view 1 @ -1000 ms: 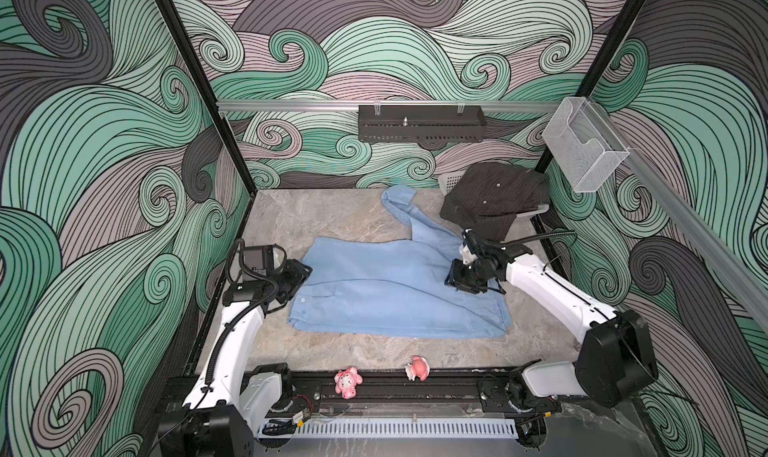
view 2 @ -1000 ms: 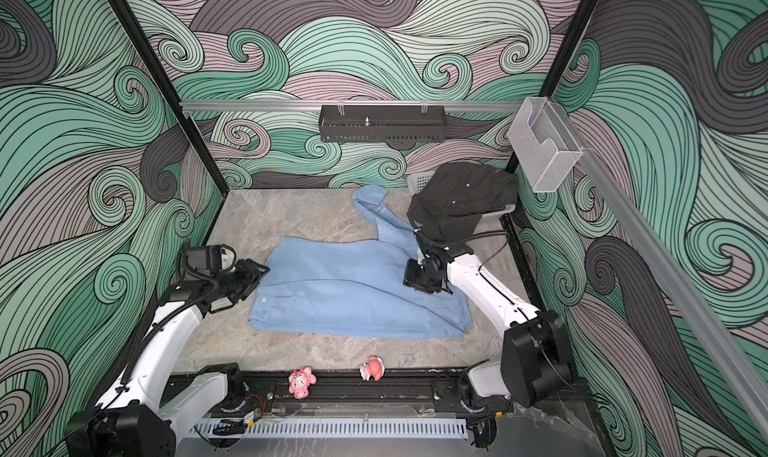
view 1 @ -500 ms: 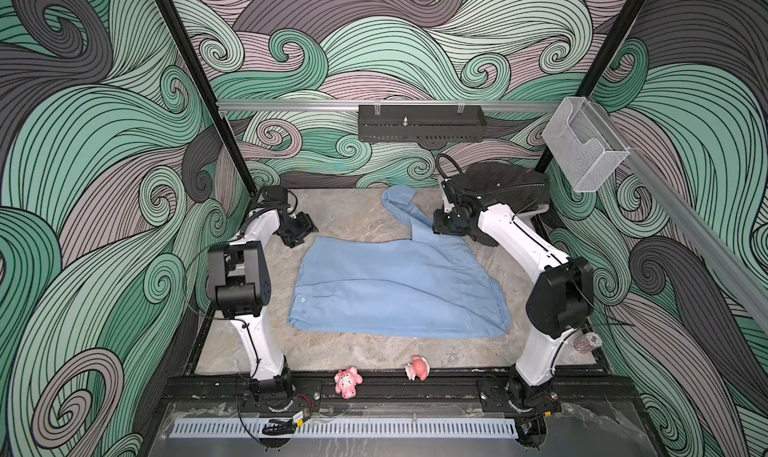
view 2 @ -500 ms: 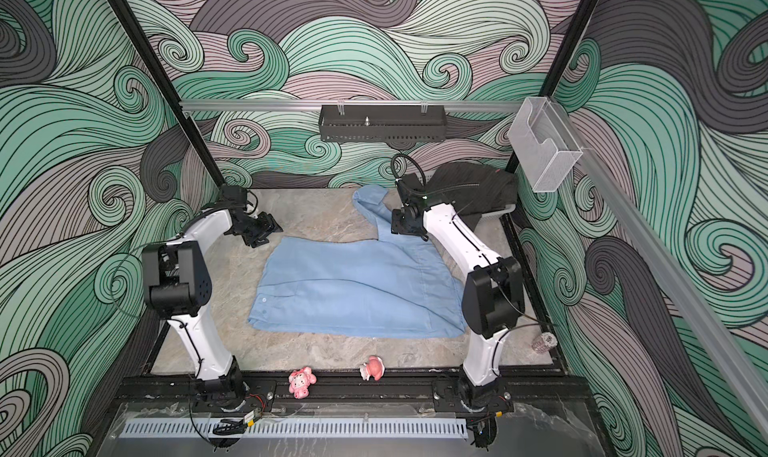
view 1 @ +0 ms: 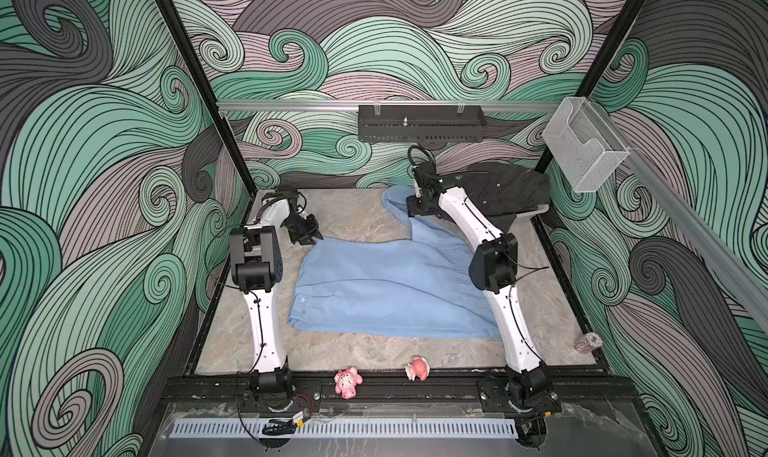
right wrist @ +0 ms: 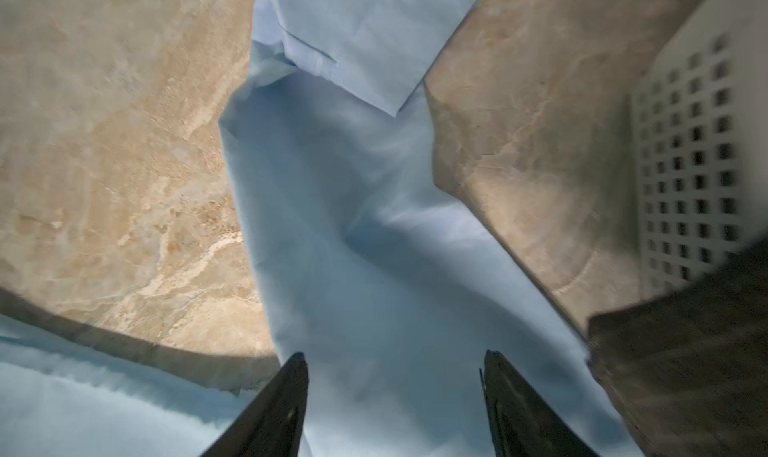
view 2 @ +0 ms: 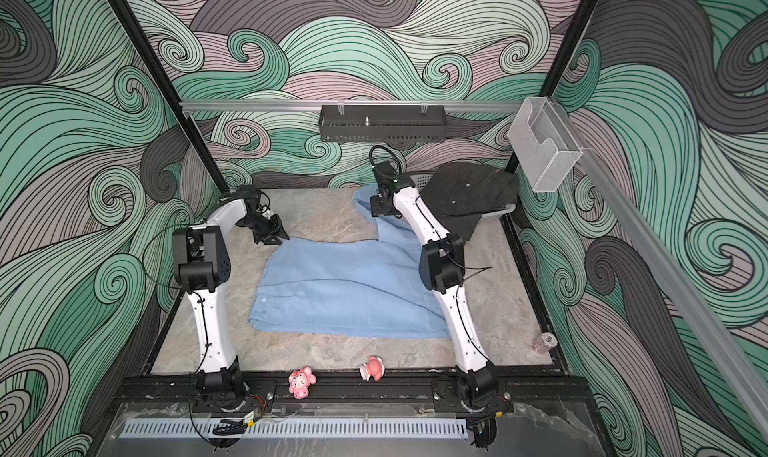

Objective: Fold and stack the long sleeve shirts

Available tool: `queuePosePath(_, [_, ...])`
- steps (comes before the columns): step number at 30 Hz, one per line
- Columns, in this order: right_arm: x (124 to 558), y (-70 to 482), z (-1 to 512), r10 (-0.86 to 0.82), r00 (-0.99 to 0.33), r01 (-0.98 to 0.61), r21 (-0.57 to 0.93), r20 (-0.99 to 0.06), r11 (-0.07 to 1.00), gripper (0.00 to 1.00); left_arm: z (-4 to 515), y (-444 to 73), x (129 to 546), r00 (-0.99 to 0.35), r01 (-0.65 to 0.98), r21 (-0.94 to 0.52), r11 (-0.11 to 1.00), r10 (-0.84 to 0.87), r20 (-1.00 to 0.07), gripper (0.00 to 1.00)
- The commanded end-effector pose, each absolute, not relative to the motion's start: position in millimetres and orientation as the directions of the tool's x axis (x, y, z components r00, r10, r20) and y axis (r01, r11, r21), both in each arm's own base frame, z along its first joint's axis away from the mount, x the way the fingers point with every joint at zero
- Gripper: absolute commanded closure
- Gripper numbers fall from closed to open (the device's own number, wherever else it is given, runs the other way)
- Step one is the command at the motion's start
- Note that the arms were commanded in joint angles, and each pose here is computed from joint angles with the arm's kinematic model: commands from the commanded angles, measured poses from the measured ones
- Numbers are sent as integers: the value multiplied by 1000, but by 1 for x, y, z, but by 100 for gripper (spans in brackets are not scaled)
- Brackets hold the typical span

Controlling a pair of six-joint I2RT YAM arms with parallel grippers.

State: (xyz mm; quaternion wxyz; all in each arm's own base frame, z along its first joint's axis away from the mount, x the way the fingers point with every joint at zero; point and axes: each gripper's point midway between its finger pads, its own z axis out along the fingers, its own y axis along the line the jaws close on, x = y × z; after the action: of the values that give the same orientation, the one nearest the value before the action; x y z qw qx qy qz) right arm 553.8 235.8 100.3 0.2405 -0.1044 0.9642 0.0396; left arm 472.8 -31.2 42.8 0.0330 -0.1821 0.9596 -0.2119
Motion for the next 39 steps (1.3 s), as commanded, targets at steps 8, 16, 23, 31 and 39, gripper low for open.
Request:
queuePosePath(8, [578, 260, 68, -226, -825, -277, 22, -518, 961, 37, 34, -40, 461, -945, -323, -432, 842, -310, 101, 95])
queuePosePath(16, [584, 257, 90, -173, -816, -248, 63, -552, 967, 100, 39, -38, 463, -947, -313, -429, 847, -311, 77, 100])
queuePosePath(23, [607, 221, 106, -113, -777, -134, -13, -619, 991, 36, 41, -42, 465, -944, -319, -451, 834, -323, 71, 100])
queuePosePath(31, [636, 203, 73, -54, -758, -63, -9, -650, 998, 28, 46, -46, 467, -945, -313, -465, 828, -322, 62, 100])
queuePosePath(39, [645, 224, 50, -8, -756, -99, 102, -655, 990, 29, 53, -48, 468, -947, -302, -467, 831, -317, 48, 100])
